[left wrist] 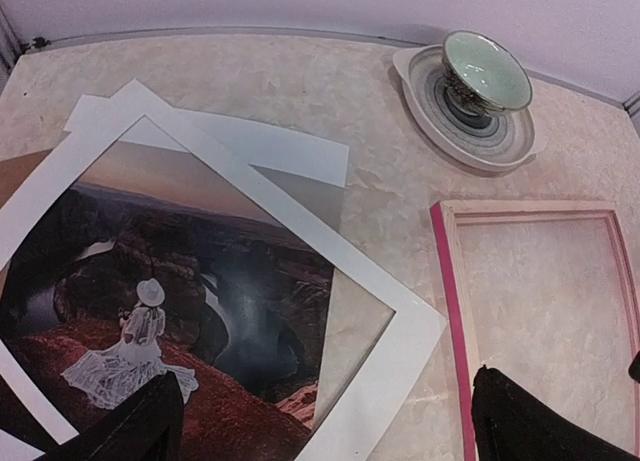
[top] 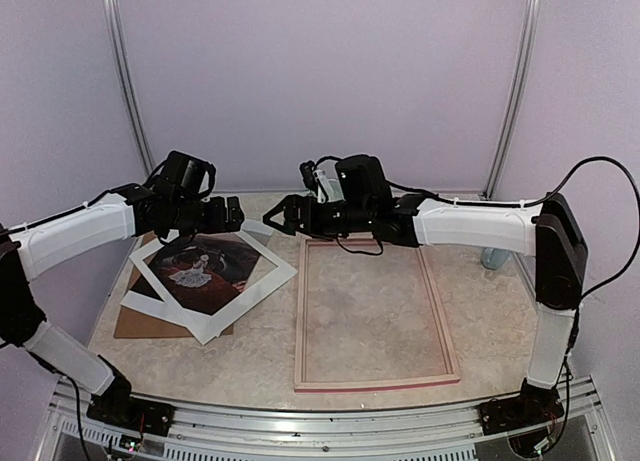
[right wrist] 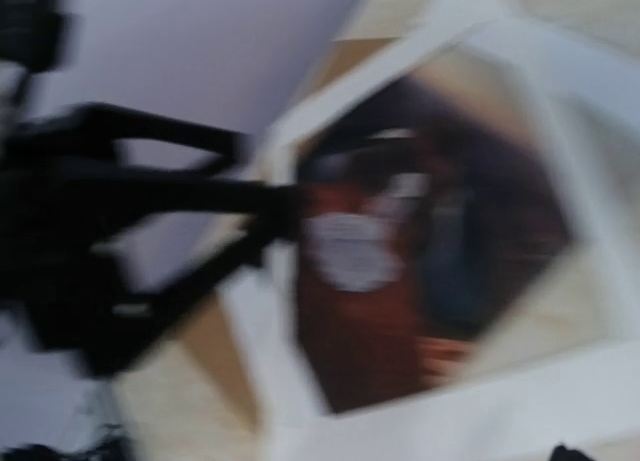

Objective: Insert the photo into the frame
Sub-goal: Pick up the mat board from the photo.

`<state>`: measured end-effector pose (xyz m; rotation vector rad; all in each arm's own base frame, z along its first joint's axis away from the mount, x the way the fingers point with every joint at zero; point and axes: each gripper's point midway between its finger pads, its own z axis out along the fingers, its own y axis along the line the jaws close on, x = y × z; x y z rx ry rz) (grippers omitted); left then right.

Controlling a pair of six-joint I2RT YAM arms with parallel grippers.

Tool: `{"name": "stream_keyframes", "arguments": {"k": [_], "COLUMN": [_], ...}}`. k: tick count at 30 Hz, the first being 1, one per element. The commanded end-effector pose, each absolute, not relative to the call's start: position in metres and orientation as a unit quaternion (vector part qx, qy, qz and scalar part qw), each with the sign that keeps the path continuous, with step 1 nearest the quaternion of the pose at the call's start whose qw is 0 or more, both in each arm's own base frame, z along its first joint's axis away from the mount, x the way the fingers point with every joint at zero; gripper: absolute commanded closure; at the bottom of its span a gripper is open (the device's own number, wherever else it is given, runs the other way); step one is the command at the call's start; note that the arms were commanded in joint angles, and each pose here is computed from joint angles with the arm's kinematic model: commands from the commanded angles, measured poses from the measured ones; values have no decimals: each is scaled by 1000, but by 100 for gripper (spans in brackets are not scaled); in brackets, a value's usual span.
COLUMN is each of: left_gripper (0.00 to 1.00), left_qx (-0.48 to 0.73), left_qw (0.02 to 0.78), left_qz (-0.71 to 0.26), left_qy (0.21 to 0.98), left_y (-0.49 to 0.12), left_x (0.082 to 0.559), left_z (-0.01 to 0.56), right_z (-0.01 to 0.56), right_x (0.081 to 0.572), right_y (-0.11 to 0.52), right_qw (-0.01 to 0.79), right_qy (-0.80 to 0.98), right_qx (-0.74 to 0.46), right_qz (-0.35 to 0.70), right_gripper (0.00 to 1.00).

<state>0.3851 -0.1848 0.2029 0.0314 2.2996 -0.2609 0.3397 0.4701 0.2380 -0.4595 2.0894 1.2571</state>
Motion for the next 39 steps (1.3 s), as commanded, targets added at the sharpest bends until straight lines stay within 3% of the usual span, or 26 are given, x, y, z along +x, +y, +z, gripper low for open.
{"name": "stream_keyframes", "arguments": {"k": [1,16,39], "left_gripper": [1,1,1], "left_qx": [-61,-132,-175], "left_qw": [399,418,442], "left_qz": [-164,-183,-173], "left_qy": [900,880,863], "left_y": [-161,-114,-78], "left_x": [382,363,338], "left_z": [198,183,183], "right_z": [206,123,65], "right_x": [328,300,292], "right_y": [507,558,558], "right_qw": [252,164,144], "right_qy": [826,863,863], "right_qx": [-112,36,183], "right_qz": [491,477,449], "right_gripper": [1,1,4]}}
